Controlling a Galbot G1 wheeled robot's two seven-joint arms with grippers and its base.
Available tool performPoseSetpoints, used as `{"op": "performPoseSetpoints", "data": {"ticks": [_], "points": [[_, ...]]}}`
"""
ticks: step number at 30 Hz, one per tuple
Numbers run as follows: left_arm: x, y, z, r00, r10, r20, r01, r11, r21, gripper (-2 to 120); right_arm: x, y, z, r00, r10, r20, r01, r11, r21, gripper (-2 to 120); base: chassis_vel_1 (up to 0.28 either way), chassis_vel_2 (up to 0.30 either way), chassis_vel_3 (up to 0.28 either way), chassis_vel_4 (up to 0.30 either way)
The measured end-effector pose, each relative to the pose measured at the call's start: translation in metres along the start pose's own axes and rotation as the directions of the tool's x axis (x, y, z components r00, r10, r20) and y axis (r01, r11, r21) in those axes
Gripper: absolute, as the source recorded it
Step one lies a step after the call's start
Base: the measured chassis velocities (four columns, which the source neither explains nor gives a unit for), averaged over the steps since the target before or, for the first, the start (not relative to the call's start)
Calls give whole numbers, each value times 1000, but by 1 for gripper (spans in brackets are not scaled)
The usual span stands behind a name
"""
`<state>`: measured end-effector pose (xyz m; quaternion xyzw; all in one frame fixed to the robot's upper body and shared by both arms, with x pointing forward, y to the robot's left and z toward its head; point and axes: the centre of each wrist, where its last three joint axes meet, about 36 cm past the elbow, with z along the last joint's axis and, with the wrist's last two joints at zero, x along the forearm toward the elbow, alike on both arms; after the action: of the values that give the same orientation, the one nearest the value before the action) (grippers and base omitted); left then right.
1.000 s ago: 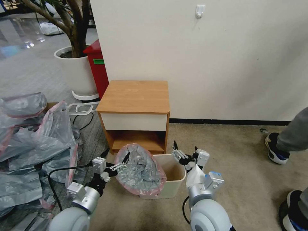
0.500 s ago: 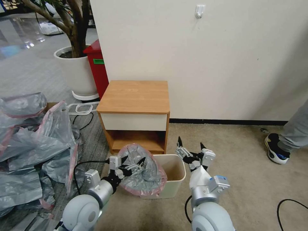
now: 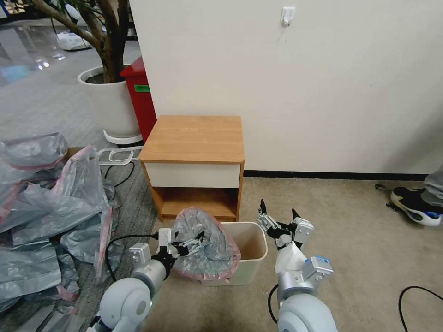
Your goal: Pick up the garbage bag from the table and place it over the trash can.
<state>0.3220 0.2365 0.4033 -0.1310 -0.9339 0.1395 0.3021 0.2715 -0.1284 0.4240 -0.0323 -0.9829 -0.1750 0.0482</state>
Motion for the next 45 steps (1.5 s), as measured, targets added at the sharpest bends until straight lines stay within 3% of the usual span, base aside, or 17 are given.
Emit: {"op": "performPoseSetpoints", "data": {"ticks": [4,9,20,29,31,40,45], "points": [[0,-1,-13,996,-3,-90,2,1000,-12,95,1,-7,2,1000,18,2,-18,1000,9,100,0,0,0,0],[-6,1,-21,992,-5,-125,2,1000,-25,86,1,-11,1,1000,29,8,-29,1000,11,100,0,0,0,0],[-21,5,-22,989,15,-147,-20,999,-36,83,6,-14,-4,999,41,15,-42,999,7,100,0,0,0,0],[-32,9,-7,984,23,-179,-28,999,-28,48,12,-14,-8,999,45,23,-46,999,9,100,0,0,0,0],[-32,9,-6,983,22,-180,-27,999,-28,45,12,-14,-8,999,46,24,-46,999,9,100,0,0,0,0],[-32,8,-4,984,-12,-178,6,999,-34,7,14,-14,-7,999,45,27,-45,999,13,100,0,0,0,0],[-29,9,-3,984,-26,-176,21,999,-31,3,15,-12,-6,999,36,24,-36,999,14,100,0,0,0,0]]}}
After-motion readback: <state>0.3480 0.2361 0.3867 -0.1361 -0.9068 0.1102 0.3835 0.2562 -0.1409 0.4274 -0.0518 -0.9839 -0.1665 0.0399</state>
